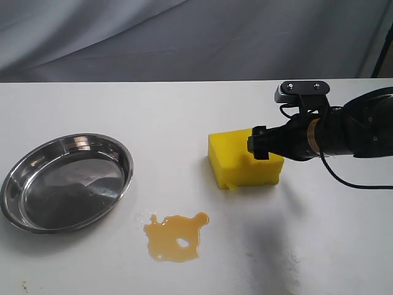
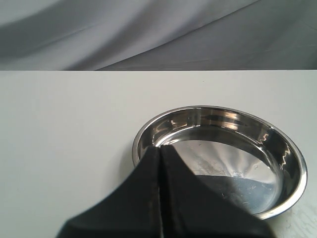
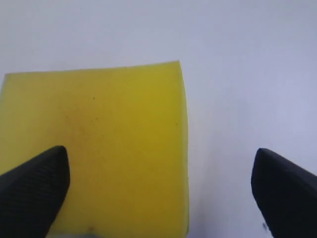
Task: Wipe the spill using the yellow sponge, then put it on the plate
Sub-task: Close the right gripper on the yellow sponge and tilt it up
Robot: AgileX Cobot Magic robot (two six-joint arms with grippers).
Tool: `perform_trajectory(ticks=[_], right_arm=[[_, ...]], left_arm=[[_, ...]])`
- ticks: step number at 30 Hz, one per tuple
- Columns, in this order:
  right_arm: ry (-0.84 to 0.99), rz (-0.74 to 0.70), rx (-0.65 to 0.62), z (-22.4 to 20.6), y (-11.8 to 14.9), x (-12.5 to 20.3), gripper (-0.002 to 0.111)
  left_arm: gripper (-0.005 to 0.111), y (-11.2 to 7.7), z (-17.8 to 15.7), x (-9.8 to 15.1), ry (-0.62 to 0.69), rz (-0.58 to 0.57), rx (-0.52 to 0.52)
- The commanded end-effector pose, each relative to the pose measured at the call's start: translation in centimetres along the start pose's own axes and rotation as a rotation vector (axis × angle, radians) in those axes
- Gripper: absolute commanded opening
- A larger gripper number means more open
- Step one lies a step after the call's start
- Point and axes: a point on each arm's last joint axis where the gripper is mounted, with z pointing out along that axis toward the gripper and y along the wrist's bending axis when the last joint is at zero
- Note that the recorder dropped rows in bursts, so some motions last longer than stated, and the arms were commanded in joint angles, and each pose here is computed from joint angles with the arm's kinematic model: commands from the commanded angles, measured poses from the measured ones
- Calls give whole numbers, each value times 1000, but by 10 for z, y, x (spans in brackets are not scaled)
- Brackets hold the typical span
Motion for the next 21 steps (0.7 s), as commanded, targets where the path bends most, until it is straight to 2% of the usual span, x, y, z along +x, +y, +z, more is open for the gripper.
perform_trajectory(ticks=[1, 2, 3, 9, 12, 18, 19, 21], right_arm=[[-15, 53, 2, -1, -1, -4, 69], [-11, 53, -13, 0, 1, -4, 61], [-10, 53, -18, 0, 1, -4, 59], [39, 94, -46, 13, 2, 7, 61], [45, 98, -98, 13, 7, 7, 45], [47, 98, -115, 13, 8, 7, 7], [47, 98, -115, 13, 8, 7, 2], [47, 98, -115, 13, 8, 7, 0]], left_arm=[[0, 0, 0, 0, -11, -4, -1], [0, 0, 0, 0, -11, -4, -1], [0, 0, 0, 0, -11, -4, -1], [0, 0, 0, 0, -11, -4, -1], [0, 0, 0, 0, -11, -4, -1], [0, 0, 0, 0, -11, -4, -1], [0, 0, 0, 0, -11, -4, -1], [0, 0, 0, 0, -11, -4, -1]])
